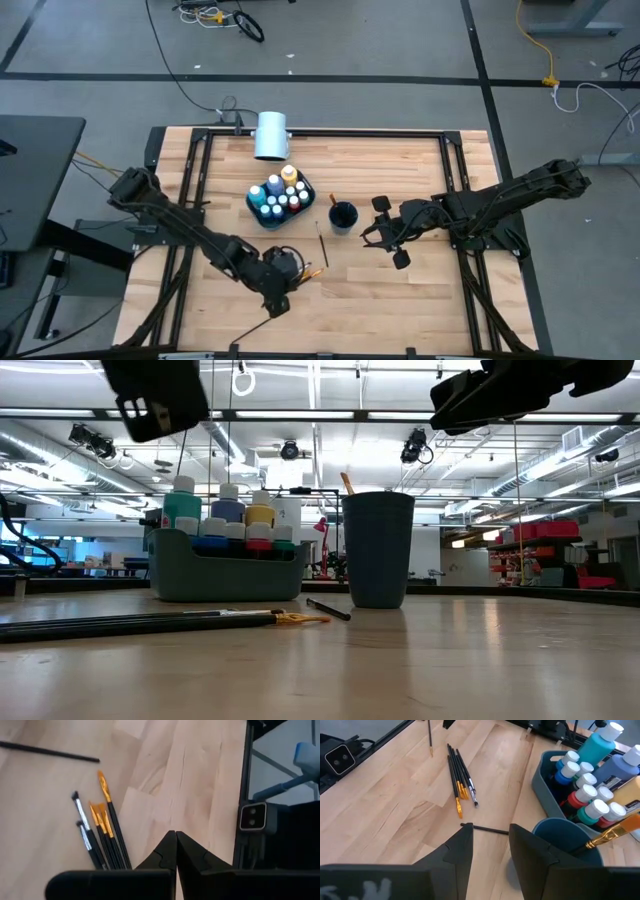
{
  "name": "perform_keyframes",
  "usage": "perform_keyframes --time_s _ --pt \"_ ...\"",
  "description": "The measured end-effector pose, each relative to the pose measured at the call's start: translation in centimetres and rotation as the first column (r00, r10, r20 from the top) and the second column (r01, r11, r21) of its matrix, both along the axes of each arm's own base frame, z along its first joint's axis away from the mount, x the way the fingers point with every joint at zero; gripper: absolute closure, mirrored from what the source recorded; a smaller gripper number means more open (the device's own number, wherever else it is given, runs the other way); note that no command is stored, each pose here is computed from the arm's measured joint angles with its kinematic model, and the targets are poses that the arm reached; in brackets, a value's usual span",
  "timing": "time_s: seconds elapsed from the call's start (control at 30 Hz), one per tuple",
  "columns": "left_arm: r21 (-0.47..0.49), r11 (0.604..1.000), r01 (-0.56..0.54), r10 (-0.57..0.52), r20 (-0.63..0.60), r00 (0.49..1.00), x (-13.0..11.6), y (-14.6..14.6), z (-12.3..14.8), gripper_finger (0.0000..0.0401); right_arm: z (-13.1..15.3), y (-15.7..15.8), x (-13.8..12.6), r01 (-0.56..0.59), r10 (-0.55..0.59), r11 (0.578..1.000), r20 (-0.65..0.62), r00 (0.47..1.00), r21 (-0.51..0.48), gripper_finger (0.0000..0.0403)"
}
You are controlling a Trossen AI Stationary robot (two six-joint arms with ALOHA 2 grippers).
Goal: Pick & Place Paint Supplies
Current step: Put the silver paint brush into the blue cup
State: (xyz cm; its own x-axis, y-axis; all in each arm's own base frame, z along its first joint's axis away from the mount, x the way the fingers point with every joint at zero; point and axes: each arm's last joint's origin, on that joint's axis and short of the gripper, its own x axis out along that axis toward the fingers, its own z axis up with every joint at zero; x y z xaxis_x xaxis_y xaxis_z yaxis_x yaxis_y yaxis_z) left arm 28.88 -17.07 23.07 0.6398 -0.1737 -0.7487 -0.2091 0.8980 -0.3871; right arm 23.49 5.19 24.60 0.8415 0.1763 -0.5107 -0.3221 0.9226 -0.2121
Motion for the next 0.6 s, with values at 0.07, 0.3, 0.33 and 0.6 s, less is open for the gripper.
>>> perform_keyframes --time_s 0.07,0.3,0.33,0.6 --pt "0.000 1.000 0.005 -0.005 0.005 1.000 0.1 -0.1 0.5 0.0398 0.0 0.0 0.0 0.000 0.000 1.000 0.000 1.000 0.000 0.0273" --pt "0.024 0.995 0.093 -0.093 -0.004 0.996 0.0 -0.3 0.8 0.0392 0.0 0.0 0.0 0.000 0.000 1.000 0.000 1.000 0.000 0.0273" --pt "0.038 0.990 0.136 -0.136 -0.005 0.991 0.0 -0.3 0.7 0.0388 0.0 0.0 0.0 0.000 0.000 1.000 0.000 1.000 0.000 0.0273" --pt "0.197 0.968 0.153 -0.163 0.034 0.986 0.6 0.7 0.8 0.0373 0.0 0.0 0.0 0.000 0.000 1.000 0.000 1.000 0.000 0.0273"
